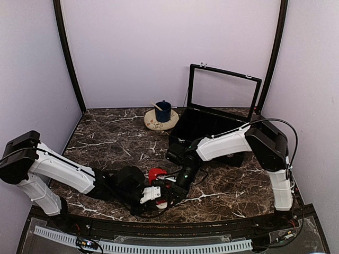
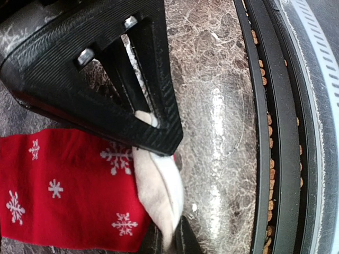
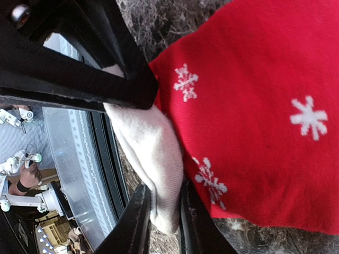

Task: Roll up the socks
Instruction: Roll the sock at the center of the board.

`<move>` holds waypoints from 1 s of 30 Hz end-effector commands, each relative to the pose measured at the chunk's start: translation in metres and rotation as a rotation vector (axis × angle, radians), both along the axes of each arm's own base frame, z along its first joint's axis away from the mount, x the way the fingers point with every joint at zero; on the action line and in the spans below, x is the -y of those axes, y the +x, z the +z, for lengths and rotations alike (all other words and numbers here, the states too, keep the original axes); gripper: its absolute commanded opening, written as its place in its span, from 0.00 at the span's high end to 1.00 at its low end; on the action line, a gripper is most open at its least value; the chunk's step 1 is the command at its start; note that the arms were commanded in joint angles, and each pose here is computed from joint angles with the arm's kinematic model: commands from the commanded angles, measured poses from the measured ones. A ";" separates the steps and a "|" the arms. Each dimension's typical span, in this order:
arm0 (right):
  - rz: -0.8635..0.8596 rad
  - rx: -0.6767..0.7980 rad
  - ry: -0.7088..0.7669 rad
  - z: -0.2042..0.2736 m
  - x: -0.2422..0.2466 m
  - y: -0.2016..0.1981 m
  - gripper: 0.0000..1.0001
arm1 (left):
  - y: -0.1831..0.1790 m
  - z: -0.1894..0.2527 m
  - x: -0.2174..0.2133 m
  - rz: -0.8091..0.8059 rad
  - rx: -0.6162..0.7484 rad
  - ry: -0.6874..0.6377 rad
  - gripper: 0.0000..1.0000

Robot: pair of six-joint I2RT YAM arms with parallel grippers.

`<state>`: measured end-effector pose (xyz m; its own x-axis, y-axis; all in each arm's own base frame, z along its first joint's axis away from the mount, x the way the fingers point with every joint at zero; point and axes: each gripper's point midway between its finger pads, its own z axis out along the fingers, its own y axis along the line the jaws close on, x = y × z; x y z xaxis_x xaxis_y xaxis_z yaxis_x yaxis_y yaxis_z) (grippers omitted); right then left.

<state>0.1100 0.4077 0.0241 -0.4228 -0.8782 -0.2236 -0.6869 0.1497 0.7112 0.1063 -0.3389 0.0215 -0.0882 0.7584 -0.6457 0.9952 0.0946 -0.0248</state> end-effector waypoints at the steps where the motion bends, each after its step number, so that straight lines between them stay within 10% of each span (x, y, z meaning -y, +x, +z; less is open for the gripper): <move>1: -0.036 0.043 -0.008 -0.005 0.003 0.013 0.80 | -0.008 -0.008 -0.008 0.037 -0.094 0.044 1.00; 30: -0.216 0.085 0.088 0.015 0.004 0.050 0.73 | 0.001 -0.019 -0.029 0.233 -0.385 0.013 1.00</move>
